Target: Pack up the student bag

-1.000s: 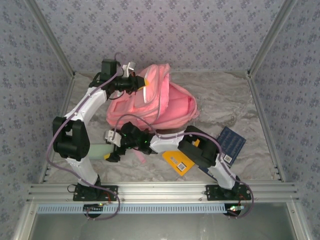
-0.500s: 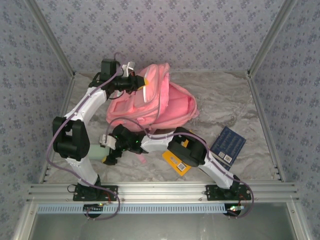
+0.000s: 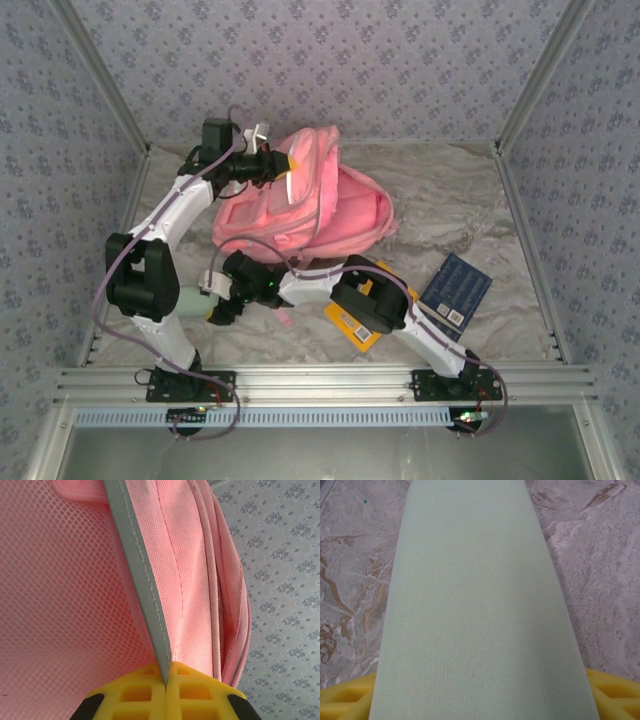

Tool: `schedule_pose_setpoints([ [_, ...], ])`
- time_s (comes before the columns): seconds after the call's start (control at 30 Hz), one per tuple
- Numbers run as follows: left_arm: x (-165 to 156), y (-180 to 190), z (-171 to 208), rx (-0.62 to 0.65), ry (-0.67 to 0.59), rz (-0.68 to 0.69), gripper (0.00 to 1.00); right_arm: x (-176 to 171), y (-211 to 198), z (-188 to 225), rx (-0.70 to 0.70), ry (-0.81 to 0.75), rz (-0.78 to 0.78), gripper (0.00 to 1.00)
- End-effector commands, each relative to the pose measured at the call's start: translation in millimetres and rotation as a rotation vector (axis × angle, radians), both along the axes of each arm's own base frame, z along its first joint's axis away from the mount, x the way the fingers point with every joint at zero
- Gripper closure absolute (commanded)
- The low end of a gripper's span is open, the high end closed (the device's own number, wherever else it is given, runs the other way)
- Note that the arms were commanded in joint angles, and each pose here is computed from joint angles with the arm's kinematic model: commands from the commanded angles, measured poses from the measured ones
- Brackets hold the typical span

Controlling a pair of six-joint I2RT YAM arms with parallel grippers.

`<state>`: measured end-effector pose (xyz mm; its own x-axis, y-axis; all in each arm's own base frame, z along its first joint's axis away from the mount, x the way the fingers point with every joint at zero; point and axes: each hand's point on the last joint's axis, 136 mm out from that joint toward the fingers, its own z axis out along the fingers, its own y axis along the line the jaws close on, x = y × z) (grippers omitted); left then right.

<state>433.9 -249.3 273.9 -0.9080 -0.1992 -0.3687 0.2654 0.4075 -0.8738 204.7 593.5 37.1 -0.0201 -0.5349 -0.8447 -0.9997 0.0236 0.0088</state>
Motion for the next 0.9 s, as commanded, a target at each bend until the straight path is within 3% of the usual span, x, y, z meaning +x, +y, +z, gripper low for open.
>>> schedule_pose_setpoints([
  [0.0, 3, 2, 23, -0.028, -0.079, -0.007, 1.00, -2, -4, 17, 0.019, -0.026, -0.033, 0.32],
  [0.37, -2, 2, 26, -0.010, -0.083, -0.031, 1.00, -5, -62, 70, 0.113, -0.116, -0.175, 0.40],
  [0.7, -7, 0, 44, -0.021, -0.120, -0.069, 1.00, -13, -186, 145, 0.174, -0.242, -0.407, 0.47],
  [0.87, -10, -2, 54, -0.070, -0.129, -0.100, 1.00, 5, -256, 190, 0.204, -0.315, -0.598, 0.48],
])
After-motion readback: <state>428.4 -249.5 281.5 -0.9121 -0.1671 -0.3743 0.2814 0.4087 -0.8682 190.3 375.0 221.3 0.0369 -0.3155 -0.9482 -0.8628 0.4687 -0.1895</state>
